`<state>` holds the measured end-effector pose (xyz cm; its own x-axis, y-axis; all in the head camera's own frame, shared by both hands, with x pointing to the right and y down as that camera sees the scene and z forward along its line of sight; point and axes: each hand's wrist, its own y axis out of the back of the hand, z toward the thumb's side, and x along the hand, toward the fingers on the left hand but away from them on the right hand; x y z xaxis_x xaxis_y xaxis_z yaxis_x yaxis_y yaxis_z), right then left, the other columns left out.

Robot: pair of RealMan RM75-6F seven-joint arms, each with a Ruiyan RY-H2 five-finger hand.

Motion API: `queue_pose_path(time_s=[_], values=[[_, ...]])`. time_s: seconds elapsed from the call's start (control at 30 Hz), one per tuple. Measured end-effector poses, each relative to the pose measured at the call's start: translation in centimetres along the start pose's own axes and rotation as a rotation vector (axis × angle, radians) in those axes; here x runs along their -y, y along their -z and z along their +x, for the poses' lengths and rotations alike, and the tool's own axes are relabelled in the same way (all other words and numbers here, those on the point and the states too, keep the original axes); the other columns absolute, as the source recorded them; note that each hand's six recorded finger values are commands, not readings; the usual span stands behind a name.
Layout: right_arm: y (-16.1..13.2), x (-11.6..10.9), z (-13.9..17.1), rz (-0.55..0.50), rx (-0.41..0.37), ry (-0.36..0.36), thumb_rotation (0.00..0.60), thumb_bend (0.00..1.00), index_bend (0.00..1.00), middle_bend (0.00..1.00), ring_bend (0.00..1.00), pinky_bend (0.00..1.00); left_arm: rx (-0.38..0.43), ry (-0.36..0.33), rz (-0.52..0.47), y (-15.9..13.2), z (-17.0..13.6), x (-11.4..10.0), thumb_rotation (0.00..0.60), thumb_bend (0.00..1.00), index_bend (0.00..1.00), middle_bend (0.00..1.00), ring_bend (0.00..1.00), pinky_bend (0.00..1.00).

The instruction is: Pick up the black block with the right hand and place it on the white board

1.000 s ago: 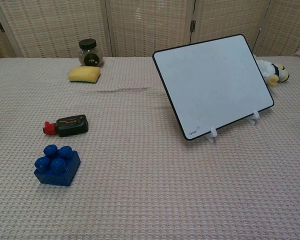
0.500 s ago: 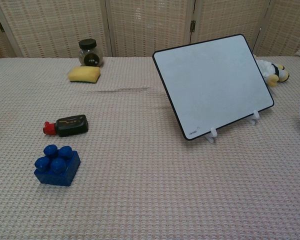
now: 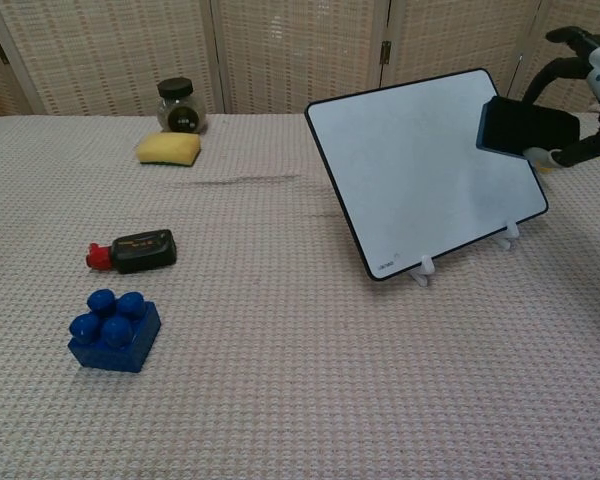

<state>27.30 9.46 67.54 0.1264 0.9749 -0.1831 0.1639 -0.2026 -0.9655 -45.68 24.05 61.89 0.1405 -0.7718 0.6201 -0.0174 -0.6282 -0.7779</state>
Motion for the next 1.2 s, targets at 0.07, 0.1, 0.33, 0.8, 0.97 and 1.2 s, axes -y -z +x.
queue_pose_path(time_s=[0.07, 0.1, 0.33, 0.8, 0.97, 1.2], values=[[-1.7, 0.7, -0.9, -0.005, -0.023, 0.003, 0.600, 0.29, 0.61, 0.07, 0.06, 0.00, -0.001, 0.000, -0.005, 0.1, -0.1, -0.1, 0.600, 0.25, 0.04, 0.00, 0.00, 0.00], [-2.3, 0.9, -1.2, -0.007, -0.029, 0.004, 0.600, 0.29, 0.61, 0.07, 0.06, 0.00, -0.003, 0.000, -0.007, 0.2, -0.1, -0.1, 0.600, 0.25, 0.04, 0.00, 0.00, 0.00], [-4.8, 2.4, -2.8, -0.008, -0.026, -0.006, 0.600, 0.29, 0.61, 0.07, 0.05, 0.00, -0.005, 0.000, -0.023, 0.5, -0.2, -0.3, 0.600, 0.25, 0.05, 0.00, 0.00, 0.00], [-5.4, 4.1, -3.5, 0.005, 0.023, -0.056, 0.600, 0.29, 0.49, 0.02, 0.03, 0.00, -0.012, 0.009, -0.031, 1.0, -0.2, -0.6, 0.600, 0.25, 0.08, 0.00, 0.00, 0.00], [-5.6, 4.5, -3.4, 0.007, 0.021, -0.061, 0.600, 0.29, 0.31, 0.00, 0.02, 0.00, -0.017, 0.013, -0.030, 1.2, -0.2, -0.6, 0.600, 0.25, 0.08, 0.00, 0.00, 0.00], [-5.3, 4.1, -3.2, 0.005, 0.019, -0.055, 0.600, 0.29, 0.14, 0.00, 0.01, 0.00, -0.016, 0.011, -0.030, 1.2, -0.3, -0.7, 0.600, 0.25, 0.09, 0.00, 0.00, 0.00]])
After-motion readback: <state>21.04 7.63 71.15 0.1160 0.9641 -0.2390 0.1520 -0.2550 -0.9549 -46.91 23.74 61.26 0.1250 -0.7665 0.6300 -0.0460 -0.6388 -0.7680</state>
